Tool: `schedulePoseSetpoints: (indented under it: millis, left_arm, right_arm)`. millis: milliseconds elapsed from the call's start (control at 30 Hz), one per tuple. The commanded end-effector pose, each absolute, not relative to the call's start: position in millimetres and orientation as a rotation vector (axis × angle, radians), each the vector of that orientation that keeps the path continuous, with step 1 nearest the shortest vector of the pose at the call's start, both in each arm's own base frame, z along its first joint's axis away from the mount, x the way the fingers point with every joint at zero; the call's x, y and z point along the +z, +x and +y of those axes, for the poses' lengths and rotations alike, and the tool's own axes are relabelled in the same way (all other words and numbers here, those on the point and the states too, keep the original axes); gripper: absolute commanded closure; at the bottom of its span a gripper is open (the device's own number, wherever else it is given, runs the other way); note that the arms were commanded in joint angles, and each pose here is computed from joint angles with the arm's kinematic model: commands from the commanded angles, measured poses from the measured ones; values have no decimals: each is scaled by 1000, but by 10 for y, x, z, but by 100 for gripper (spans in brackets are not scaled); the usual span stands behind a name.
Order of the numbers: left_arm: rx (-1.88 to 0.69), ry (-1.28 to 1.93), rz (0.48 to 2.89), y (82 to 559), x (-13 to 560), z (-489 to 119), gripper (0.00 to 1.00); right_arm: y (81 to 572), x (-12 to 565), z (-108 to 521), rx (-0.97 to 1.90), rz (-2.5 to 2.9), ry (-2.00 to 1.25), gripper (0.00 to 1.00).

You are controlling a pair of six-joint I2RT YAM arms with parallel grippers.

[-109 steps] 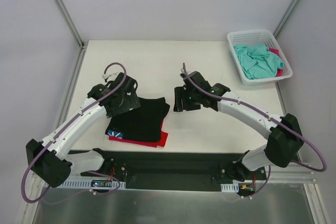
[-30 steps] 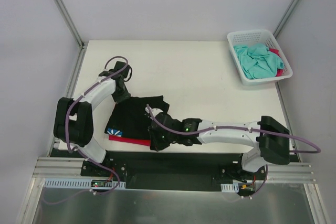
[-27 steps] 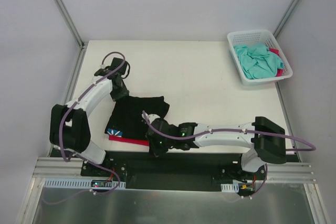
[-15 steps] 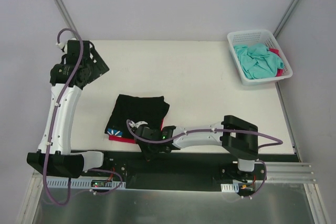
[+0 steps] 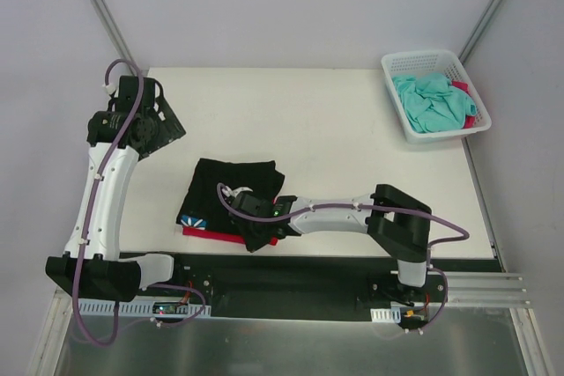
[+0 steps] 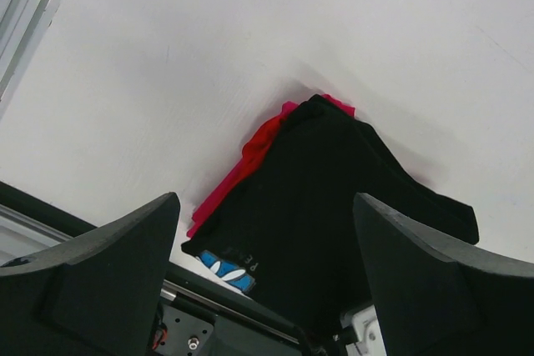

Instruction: Fold and stack the t-shirts

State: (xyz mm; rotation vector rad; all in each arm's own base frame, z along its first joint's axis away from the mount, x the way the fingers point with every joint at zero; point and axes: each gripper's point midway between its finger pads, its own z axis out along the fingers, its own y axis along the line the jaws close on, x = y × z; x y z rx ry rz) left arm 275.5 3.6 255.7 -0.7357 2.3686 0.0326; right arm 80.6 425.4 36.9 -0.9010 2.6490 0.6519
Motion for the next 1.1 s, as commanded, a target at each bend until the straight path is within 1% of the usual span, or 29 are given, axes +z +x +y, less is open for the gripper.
schedulePoseSetpoints:
  millis: [0, 133, 433, 633, 767, 833, 1000, 1067]
  left_arm:
    - [70, -723, 2305, 2618, 2785, 162, 14]
    - [70, -725, 2288, 2598, 2859, 204, 13]
    - [36, -724, 2275, 2546, 2906, 184, 12]
    - [29, -711, 2271, 2460, 2952, 176, 13]
    - [20, -710, 2257, 2385, 3013, 176, 12]
    - [5, -703, 2252, 2364, 3038, 156, 12]
    - [-22, -700, 2257, 2277, 3048, 119, 12]
    - [-24, -699, 2256, 2241, 3041, 115, 12]
  right_arm:
    - [1095, 309, 4197, 543, 2626, -882, 99]
    - [1191, 221, 4191, 502, 2641, -879, 99]
    - [1236, -74, 4306, 484, 2670, -878, 99]
    - [1437, -129, 4516, 487, 2641, -891, 99]
    - [1716, -122, 4597, 487, 2630, -862, 99]
    - [1812, -147, 4592, 484, 2637, -847, 99]
    - [2250, -252, 4488, 461, 2656, -770, 99]
    - [2386, -264, 4503, 503, 2663, -758, 99]
